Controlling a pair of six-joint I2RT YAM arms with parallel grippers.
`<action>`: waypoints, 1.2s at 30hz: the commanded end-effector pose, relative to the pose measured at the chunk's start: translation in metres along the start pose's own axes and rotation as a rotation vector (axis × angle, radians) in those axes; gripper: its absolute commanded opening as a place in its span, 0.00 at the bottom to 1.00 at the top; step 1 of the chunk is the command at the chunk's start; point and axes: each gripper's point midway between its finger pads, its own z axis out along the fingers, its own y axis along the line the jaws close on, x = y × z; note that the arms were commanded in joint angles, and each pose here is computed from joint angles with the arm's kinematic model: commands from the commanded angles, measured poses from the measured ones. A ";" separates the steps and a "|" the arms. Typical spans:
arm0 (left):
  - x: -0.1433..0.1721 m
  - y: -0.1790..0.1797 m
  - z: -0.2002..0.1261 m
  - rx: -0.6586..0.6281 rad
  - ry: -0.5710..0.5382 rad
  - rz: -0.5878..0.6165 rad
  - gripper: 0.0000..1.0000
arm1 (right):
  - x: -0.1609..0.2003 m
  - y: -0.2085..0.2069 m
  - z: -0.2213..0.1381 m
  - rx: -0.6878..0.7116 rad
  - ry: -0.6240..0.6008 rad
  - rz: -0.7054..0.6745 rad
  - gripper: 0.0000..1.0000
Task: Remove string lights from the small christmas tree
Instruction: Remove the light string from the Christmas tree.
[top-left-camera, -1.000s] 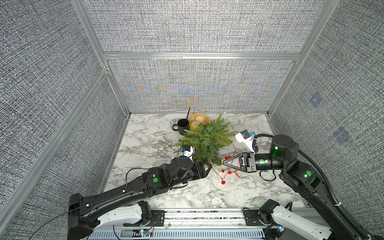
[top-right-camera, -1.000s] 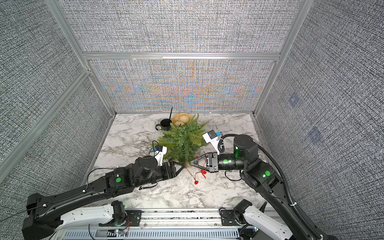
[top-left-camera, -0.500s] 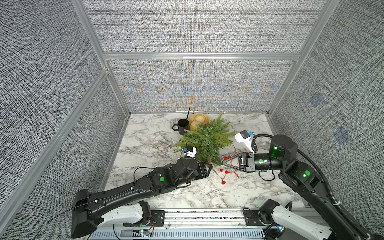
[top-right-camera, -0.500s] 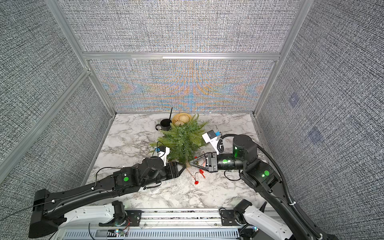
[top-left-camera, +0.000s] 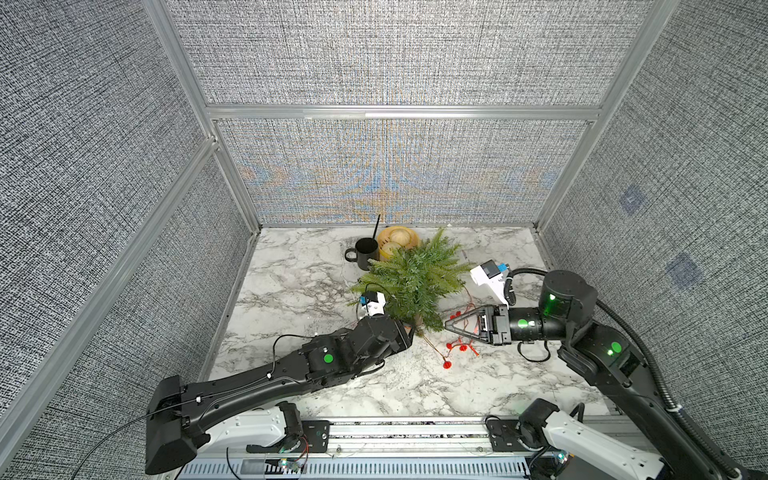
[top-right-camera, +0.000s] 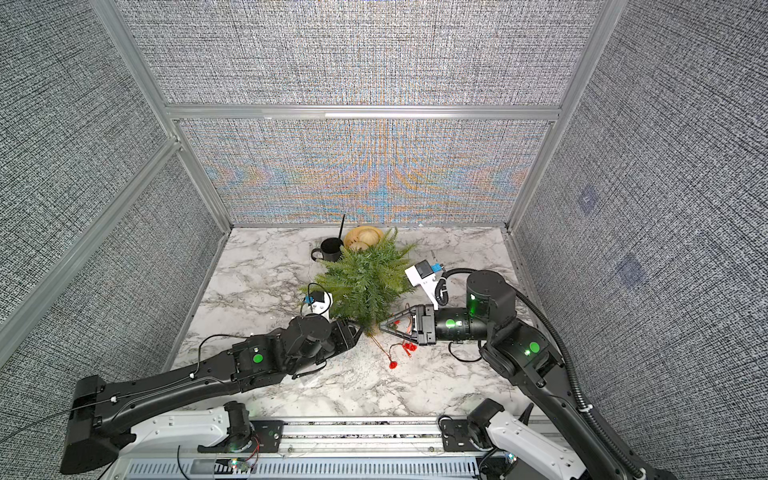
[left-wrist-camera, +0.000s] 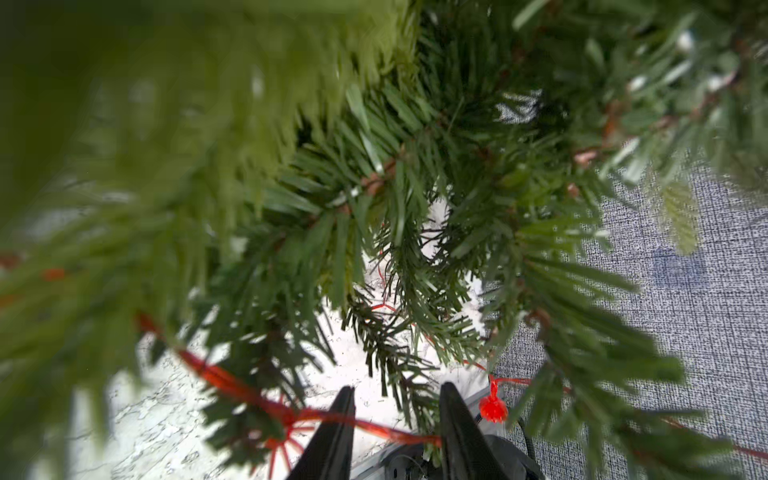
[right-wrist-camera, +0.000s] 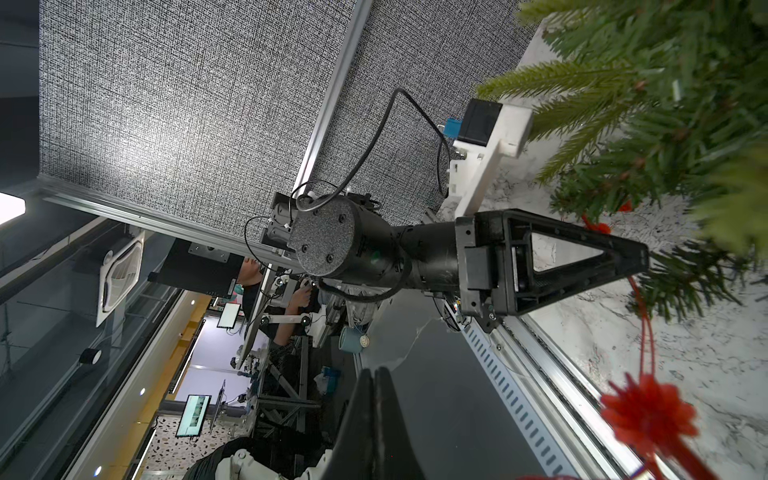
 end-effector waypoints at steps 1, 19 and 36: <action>-0.013 -0.012 -0.001 0.033 -0.064 -0.021 0.33 | -0.002 0.004 0.001 -0.020 -0.003 -0.024 0.00; -0.017 -0.010 0.002 0.017 -0.090 -0.039 0.07 | -0.001 0.001 0.002 -0.020 -0.003 -0.026 0.00; -0.027 -0.021 -0.032 0.065 -0.098 0.069 0.00 | -0.001 -0.042 0.009 0.123 -0.027 0.004 0.00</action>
